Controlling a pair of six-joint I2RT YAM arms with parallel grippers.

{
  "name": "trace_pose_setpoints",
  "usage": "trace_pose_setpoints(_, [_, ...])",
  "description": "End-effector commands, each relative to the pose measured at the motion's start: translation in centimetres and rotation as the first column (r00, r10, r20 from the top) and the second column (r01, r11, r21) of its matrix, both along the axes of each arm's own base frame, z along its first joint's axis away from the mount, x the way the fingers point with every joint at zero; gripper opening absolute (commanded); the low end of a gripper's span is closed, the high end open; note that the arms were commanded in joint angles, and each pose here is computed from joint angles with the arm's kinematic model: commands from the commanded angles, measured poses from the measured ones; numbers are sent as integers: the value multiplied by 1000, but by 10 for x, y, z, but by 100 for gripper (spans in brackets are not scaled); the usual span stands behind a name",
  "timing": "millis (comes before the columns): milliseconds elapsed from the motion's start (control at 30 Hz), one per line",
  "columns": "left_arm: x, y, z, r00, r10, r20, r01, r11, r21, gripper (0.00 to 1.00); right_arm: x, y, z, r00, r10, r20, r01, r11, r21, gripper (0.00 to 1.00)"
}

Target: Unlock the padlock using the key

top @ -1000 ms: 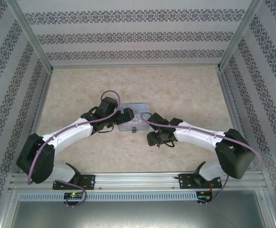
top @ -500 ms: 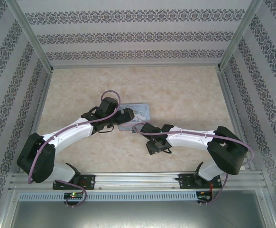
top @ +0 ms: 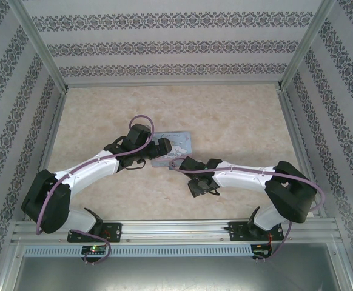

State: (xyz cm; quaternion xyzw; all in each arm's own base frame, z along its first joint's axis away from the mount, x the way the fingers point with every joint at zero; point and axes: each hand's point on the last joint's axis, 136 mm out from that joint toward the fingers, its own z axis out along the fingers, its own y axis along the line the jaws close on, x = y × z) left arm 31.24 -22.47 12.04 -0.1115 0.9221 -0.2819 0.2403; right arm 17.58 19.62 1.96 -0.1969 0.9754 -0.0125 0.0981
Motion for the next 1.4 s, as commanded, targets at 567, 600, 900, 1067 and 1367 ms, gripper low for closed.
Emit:
trace_pose_setpoints(567, [3, -11, 11, 1000, -13, 25, 14, 999, -36, 100, 17, 9, 5, 994, 94, -63, -88, 992, 86, 53])
trace_pose_setpoints(600, [3, -11, 12, 1000, -14, 27, 15, 999, -37, 100, 16, 9, 4, 994, 91, -68, -85, 993, 81, 53])
trace_pose_setpoints(900, [3, -11, 10, 1000, -13, 27, 14, 999, -36, 100, 6, 11, 12, 999, 5, -35, -2, 998, 64, 57])
trace_pose_setpoints(1067, [3, -11, 8, 1000, -16, 23, 17, 999, -34, 100, 5, 13, 10, 1000, 10, -15, -9, 998, 58, 57])
trace_pose_setpoints(1367, [3, -12, 11, 999, -20, 29, 21, 999, -37, 100, 15, 6, 11, 1000, 27, 0, -27, 1000, 2, 55])
